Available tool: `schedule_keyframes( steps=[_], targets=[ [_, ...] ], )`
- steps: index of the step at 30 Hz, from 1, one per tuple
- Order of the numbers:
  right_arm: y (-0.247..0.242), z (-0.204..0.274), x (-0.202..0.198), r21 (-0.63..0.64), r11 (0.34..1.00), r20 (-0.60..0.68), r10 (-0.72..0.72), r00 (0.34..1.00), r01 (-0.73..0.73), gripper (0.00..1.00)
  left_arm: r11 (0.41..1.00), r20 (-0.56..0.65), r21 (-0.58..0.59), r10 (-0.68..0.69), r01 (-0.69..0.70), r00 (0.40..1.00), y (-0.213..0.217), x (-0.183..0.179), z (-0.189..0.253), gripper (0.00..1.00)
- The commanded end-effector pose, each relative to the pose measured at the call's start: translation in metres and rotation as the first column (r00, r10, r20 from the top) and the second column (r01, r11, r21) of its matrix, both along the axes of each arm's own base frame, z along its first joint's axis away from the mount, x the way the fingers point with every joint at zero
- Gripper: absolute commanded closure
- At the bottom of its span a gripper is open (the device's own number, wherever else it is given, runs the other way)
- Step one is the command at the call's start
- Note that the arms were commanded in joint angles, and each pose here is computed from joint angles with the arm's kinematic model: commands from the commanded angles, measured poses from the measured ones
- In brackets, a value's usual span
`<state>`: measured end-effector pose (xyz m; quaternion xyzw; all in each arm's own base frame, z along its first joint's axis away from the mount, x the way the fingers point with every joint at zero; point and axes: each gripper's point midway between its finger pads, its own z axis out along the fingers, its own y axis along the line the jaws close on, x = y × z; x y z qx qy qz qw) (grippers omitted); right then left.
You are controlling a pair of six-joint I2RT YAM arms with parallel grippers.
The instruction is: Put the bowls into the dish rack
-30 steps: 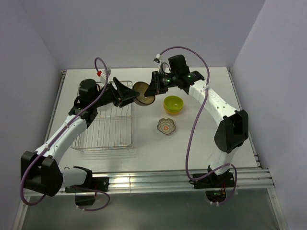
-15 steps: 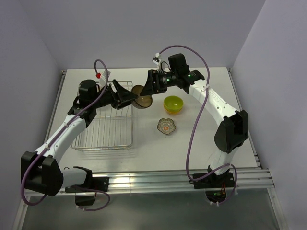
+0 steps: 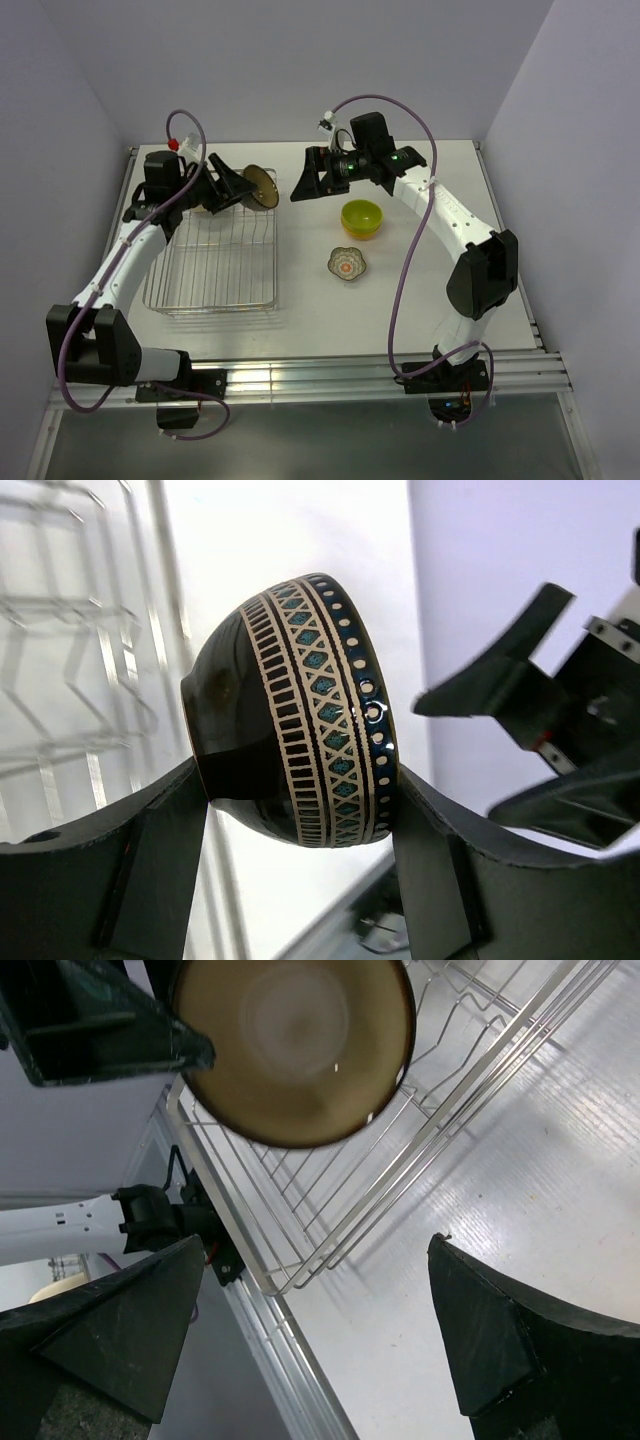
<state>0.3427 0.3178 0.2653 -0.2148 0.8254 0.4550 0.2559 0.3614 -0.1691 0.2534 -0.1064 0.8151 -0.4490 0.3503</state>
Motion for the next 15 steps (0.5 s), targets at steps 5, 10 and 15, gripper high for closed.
schedule_keyframes(
  steps=[5,10,15],
  targets=[
    [-0.001,0.025,0.001,0.008,1.0,0.081,0.003,0.997,-0.003,0.0,0.972,0.277,0.23,-0.011,-0.055,0.961,0.034,0.042,0.05,1.0],
    [-0.002,0.022,0.003,-0.004,1.0,0.08,-0.002,0.997,0.002,0.0,0.918,0.386,0.384,-0.064,-0.098,0.92,0.052,0.058,0.061,1.0],
    [-0.002,0.024,0.004,-0.008,1.0,0.087,-0.006,0.996,0.007,0.0,0.829,0.433,0.545,-0.151,-0.125,0.888,0.068,0.07,0.053,1.0]
  ],
)
